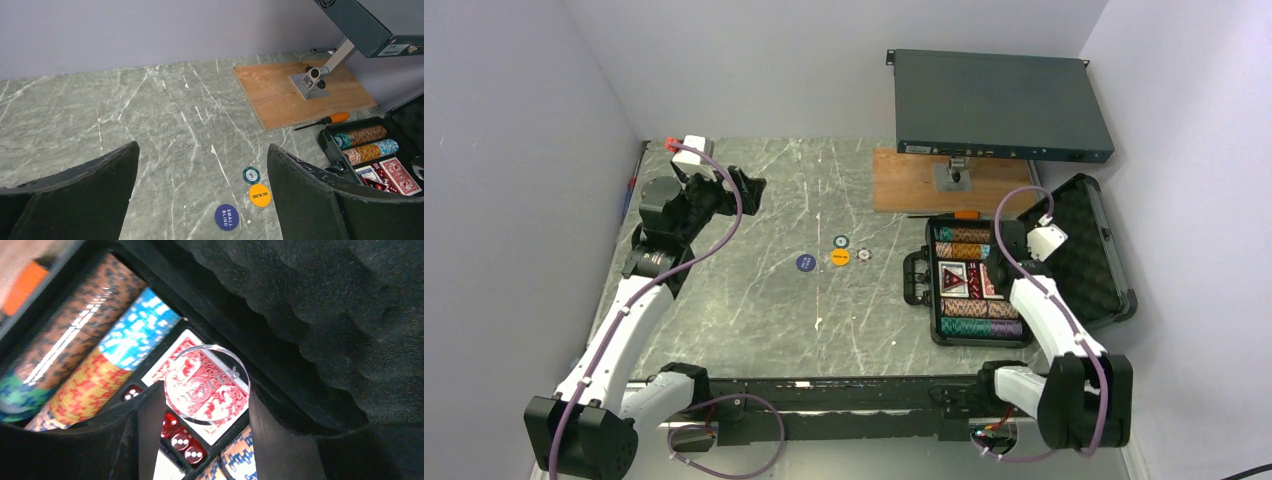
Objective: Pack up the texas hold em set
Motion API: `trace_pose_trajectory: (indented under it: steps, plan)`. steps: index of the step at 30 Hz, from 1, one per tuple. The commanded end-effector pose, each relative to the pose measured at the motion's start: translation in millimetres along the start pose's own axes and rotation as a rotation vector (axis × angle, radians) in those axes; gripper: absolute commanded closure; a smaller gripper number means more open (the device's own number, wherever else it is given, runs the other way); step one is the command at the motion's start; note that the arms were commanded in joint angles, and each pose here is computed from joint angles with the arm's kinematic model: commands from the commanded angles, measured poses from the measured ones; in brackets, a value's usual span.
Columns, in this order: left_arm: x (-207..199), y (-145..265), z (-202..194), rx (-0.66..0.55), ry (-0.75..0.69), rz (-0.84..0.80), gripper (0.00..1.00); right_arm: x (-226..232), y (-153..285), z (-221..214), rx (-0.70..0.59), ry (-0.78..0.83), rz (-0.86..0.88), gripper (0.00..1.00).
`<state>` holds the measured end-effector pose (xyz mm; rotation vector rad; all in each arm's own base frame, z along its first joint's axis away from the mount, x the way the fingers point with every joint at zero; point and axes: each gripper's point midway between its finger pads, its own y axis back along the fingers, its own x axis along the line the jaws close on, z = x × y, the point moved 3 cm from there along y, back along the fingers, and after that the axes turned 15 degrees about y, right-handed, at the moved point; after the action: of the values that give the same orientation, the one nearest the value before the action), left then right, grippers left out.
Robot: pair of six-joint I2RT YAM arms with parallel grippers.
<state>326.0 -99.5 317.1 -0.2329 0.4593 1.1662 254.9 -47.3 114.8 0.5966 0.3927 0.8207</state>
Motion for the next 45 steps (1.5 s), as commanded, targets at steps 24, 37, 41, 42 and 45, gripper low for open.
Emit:
trace_pose_trajectory:
  steps: [24,37,41,42,45]
  plan:
    - [-17.5,-0.7,24.0,-0.064,0.0,-0.061,0.01,28.6,-37.4,0.5,0.072,-0.019,0.015,0.79]
    - [-16.7,1.2,25.3,-0.072,-0.004,-0.053,0.01,35.9,22.4,30.6,-0.055,0.121,0.199,0.0]
    - [-18.2,2.7,27.0,-0.078,-0.007,-0.057,0.01,100.3,77.1,27.5,-0.21,0.365,0.453,0.0]
    - [-17.6,2.9,26.6,-0.078,-0.008,-0.055,0.01,119.4,91.0,22.1,-0.239,0.424,0.527,0.0]
    - [-15.9,2.6,26.4,-0.079,-0.009,-0.045,0.01,167.2,120.9,-2.2,-0.264,0.536,0.693,0.0]
